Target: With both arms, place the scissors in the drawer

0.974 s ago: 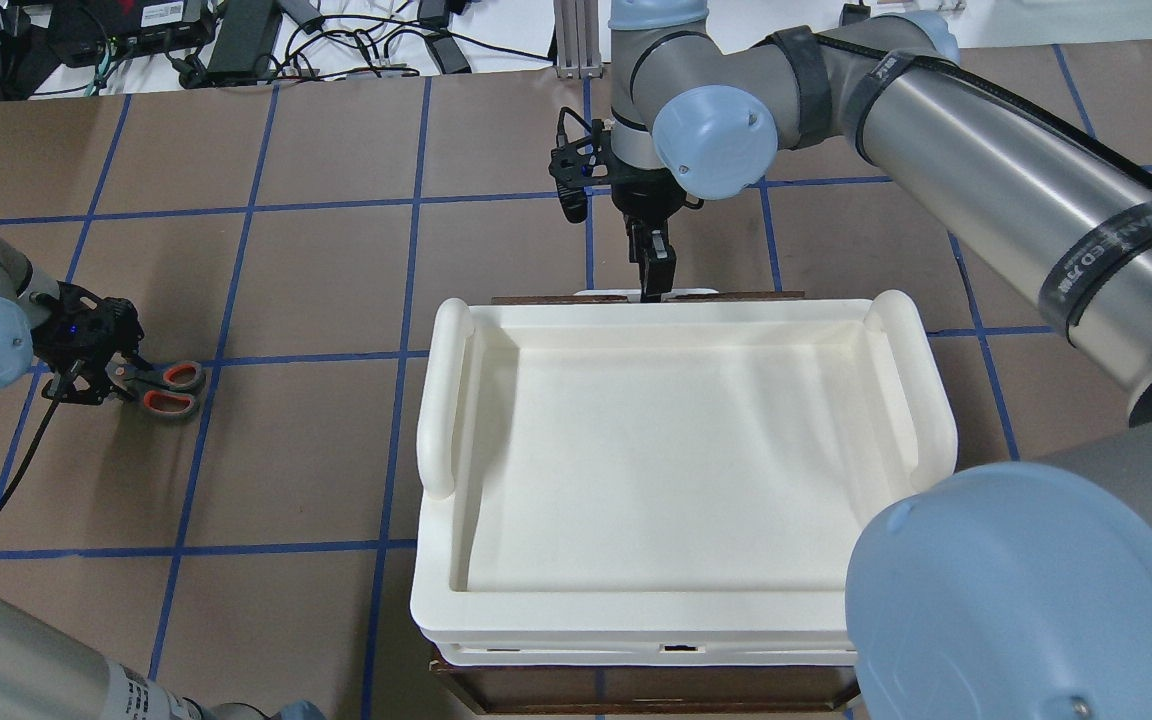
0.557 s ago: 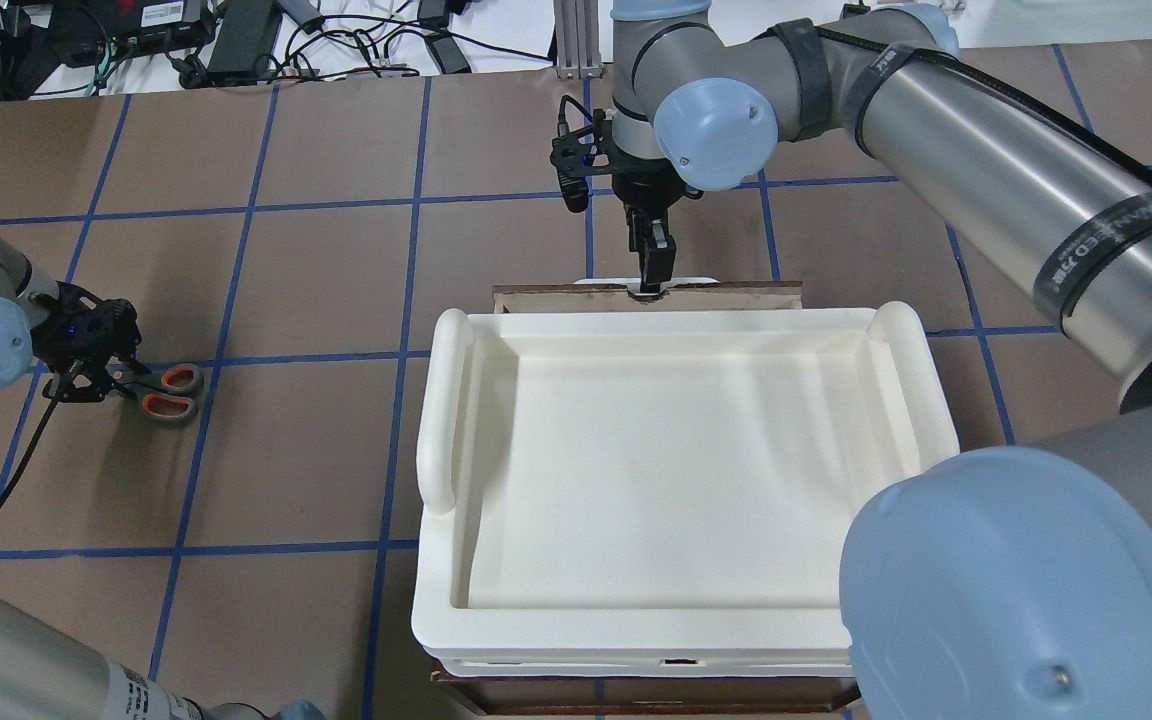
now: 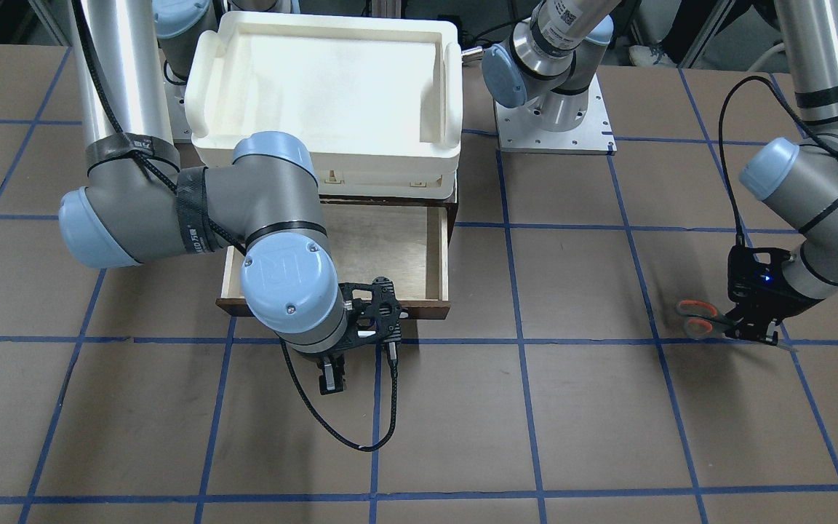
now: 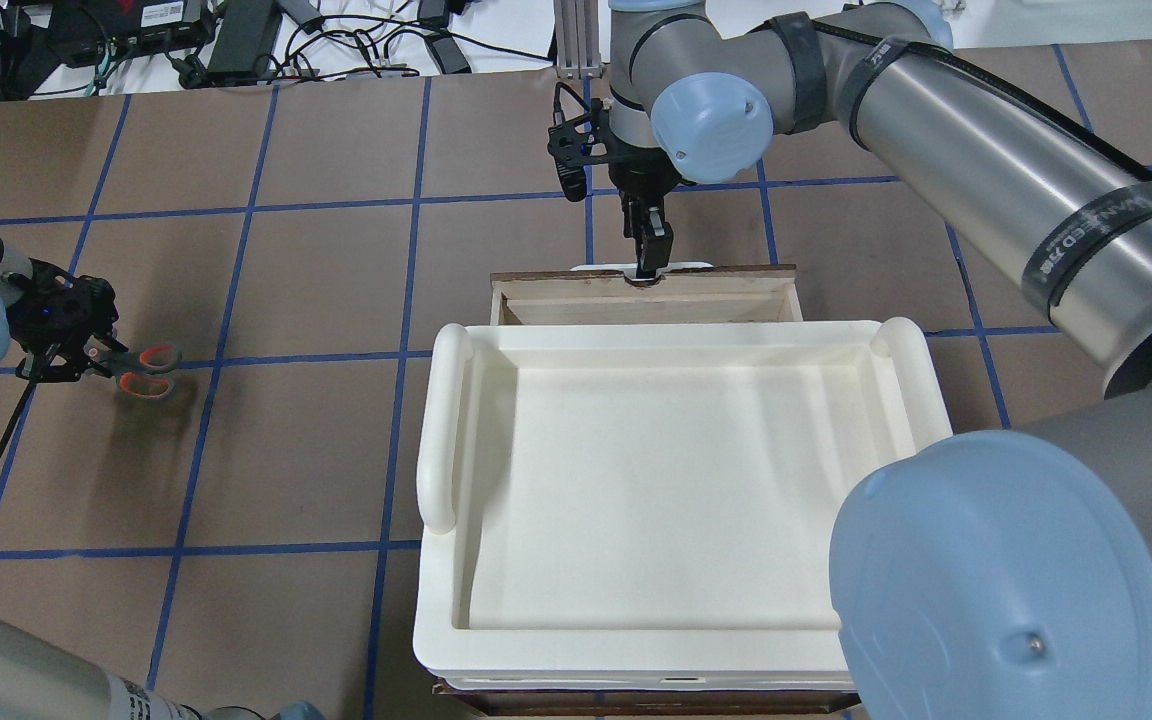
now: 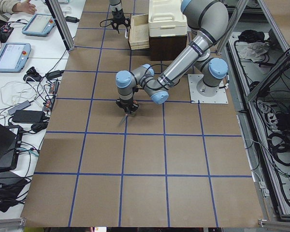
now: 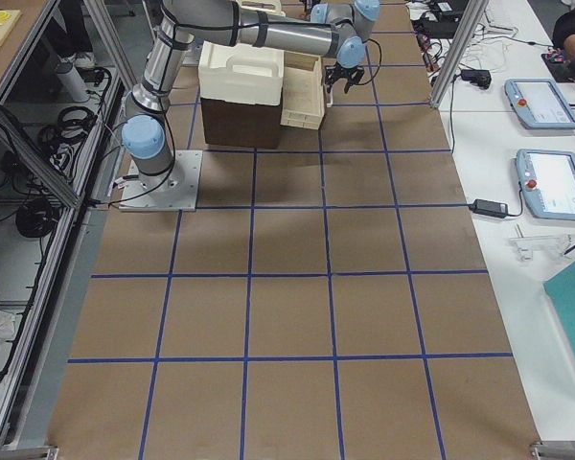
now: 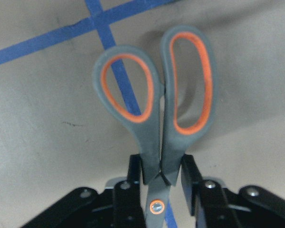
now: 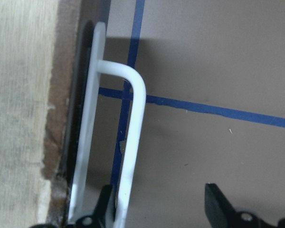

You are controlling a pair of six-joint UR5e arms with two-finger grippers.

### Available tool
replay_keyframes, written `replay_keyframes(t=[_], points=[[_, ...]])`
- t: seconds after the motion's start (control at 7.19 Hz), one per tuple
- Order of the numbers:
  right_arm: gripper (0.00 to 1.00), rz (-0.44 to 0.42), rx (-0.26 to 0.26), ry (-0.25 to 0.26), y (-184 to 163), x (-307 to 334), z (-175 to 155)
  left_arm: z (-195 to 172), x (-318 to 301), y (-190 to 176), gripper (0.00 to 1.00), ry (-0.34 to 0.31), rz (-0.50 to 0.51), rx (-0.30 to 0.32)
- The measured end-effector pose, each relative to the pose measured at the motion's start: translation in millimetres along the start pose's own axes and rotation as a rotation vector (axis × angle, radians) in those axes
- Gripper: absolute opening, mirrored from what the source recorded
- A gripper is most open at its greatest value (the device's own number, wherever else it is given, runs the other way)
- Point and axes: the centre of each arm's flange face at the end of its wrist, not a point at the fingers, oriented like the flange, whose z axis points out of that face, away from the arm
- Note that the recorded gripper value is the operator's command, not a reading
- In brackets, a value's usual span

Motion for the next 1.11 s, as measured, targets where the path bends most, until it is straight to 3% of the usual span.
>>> replay_keyframes(t=[0.56,0.97,1.11], points=[[0.65,-0.002,0.006,0.011,8.4,7.2,0.7,-39.8,-9.0,7.1,0.0,-0.036,0.007,-0.045],[0.63,-0.004,0.016,0.035,9.5,11.7,-2.4,-100.7,-20.9,2.2,0.0,-0.04,0.018,-0.024],[0.71,-0.005,0.018,0.042,9.4,13.5,-3.5,-120.6,-26.0,-8.5,0.0,-0.048,0.028,-0.009]])
